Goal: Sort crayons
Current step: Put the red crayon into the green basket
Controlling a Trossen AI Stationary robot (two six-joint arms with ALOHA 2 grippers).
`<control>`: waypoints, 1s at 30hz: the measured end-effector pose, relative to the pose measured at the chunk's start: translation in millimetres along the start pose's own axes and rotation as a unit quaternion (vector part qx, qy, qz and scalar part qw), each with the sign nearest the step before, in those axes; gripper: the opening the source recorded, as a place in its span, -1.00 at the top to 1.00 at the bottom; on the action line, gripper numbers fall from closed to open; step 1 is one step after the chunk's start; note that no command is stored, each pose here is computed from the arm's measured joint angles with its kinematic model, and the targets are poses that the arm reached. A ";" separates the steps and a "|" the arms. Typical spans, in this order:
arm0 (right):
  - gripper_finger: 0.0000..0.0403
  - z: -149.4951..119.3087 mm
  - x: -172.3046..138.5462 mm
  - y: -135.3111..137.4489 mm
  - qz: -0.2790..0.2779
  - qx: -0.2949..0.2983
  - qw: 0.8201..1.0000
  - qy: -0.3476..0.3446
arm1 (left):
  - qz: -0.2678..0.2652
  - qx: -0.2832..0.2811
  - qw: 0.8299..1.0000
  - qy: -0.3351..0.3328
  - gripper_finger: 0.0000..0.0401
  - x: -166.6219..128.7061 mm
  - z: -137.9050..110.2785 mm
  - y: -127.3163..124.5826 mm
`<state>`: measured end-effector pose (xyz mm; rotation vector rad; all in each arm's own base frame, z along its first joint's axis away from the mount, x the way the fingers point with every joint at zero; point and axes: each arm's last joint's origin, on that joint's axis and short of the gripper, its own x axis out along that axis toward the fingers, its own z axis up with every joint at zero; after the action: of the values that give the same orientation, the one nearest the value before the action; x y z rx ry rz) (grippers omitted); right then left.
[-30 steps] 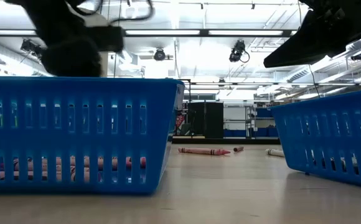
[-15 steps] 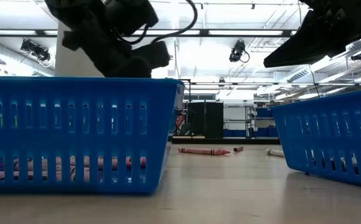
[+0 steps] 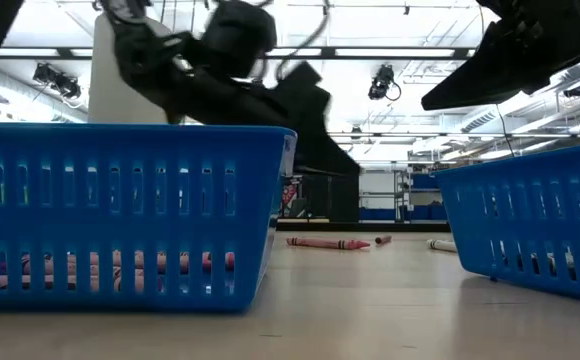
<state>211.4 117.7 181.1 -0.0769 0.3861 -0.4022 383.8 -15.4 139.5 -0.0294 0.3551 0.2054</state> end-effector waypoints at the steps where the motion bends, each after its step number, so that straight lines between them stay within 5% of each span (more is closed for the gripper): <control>1: 0.46 0.1 0.0 -0.4 -0.006 0.000 1.000 -0.002 | 0.007 0.000 1.000 0.004 0.39 6.7 0.7 -1.4; 12: 0.46 -0.8 -1.7 0.3 -0.010 -0.005 1.000 -0.004 | 0.095 -0.014 0.991 0.090 0.39 76.5 -4.7 2.6; 21: 0.46 -1.5 -2.6 0.9 -0.007 -0.008 1.000 -0.002 | 0.073 -0.064 0.984 0.151 0.41 84.6 -20.1 20.7; 30: 0.46 -1.7 -3.1 1.5 -0.003 -0.008 1.000 -0.001 | 0.037 -0.028 0.978 0.202 0.90 80.3 -25.9 19.2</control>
<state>208.7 120.3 180.4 -0.0940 0.3872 -0.4041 444.7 17.4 87.4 -0.1153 0.7565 0.2836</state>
